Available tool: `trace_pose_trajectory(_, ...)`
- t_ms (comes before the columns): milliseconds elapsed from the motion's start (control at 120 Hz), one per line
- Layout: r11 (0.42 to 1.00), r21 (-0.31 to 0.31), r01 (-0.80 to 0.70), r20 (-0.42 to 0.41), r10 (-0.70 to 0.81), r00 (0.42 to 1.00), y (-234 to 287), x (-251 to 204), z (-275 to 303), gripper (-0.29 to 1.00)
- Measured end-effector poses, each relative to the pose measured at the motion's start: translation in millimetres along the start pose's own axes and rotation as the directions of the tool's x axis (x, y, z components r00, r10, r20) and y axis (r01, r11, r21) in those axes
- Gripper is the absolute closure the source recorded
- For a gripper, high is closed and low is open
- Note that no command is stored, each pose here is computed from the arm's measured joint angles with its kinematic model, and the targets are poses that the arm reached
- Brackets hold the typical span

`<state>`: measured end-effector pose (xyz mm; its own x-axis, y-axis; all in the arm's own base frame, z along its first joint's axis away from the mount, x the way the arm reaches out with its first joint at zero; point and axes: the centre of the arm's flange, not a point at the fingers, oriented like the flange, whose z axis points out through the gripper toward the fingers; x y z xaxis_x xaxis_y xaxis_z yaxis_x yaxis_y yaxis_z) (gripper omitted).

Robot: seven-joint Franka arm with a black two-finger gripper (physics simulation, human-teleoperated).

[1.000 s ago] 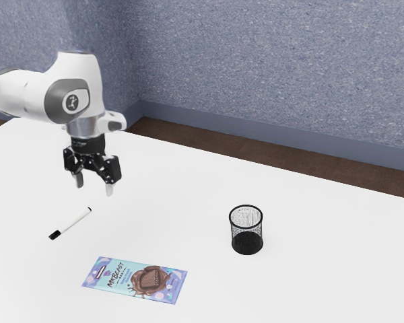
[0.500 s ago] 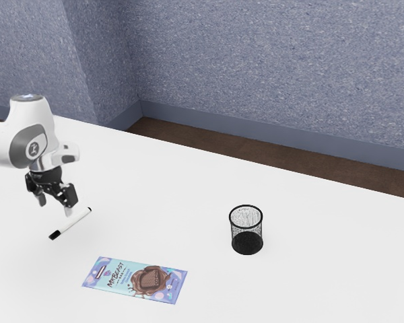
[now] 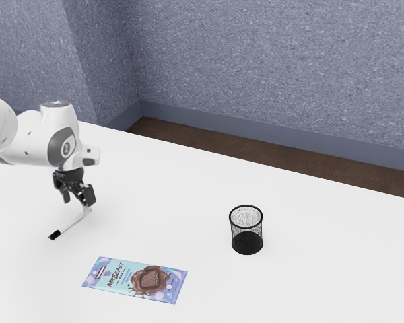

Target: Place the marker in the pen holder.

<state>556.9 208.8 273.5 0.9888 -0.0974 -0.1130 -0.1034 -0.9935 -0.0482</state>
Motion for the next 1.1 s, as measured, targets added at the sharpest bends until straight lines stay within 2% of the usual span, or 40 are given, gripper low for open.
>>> trace_pose_trajectory(150,0.999,-0.011,-0.046,0.017,0.046,0.999,-2.2,3.8,16.2,0.0)
trace_pose_trajectory(408,0.993,-0.006,-0.116,0.001,0.116,0.993,0.0,3.6,23.9,0.03)
trace_pose_trajectory(892,0.984,-0.002,-0.178,-0.011,0.178,0.984,-0.4,6.9,30.3,0.53)
trace_pose_trajectory(1100,0.981,0.0,-0.193,-0.014,0.193,0.981,-0.5,7.2,30.1,0.66)
